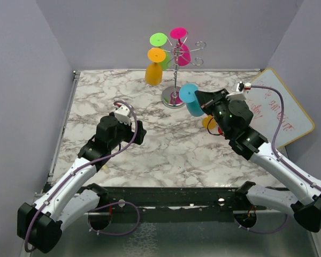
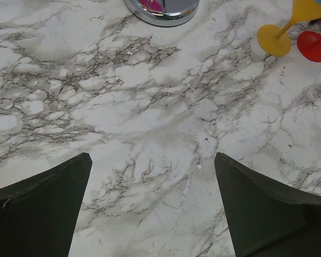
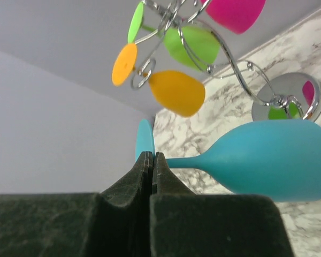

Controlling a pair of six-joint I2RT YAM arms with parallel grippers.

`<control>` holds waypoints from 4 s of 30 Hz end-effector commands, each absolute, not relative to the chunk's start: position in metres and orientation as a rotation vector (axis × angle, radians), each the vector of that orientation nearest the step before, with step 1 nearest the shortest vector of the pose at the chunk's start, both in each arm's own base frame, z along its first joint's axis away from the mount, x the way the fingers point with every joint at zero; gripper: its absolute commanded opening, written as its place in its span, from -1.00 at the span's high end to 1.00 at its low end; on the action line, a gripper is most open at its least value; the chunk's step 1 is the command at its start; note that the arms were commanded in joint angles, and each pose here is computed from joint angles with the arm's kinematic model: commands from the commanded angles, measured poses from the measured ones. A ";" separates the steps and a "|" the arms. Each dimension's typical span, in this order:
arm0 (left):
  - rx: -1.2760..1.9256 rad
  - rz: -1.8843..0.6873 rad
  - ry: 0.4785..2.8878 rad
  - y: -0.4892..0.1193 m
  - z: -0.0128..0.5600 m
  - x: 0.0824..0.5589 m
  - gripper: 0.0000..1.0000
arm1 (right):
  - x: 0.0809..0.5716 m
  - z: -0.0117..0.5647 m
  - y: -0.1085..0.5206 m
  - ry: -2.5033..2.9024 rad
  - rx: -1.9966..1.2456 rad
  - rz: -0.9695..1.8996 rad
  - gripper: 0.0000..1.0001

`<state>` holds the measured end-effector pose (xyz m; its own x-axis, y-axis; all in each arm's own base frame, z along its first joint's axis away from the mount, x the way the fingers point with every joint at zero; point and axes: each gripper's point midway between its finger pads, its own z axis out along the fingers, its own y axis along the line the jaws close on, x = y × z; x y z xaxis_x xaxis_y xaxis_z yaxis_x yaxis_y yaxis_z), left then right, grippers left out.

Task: Take the wine glass off the wine glass rack
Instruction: Place the wine glass at the center of the board.

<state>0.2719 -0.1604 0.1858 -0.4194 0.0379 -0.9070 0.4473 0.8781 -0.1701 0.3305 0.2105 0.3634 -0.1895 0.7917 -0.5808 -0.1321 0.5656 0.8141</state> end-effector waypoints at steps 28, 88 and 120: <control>0.444 -1.002 1.684 -0.212 0.305 0.218 -0.93 | 0.224 0.283 0.318 1.776 -0.555 1.316 0.99; 0.895 -1.515 1.721 -0.260 0.249 0.156 1.00 | 0.196 0.288 0.321 1.645 -0.762 1.402 0.42; 1.484 -1.239 0.976 -0.246 0.223 0.082 1.00 | 0.224 0.281 0.275 1.847 -0.678 1.720 -0.57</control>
<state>0.0979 -0.2462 0.2160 0.1015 0.0632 -0.9928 0.9857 -0.1413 0.0918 0.2607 0.2634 0.2655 -0.7117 0.0982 -0.6956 -0.6340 0.3367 0.6962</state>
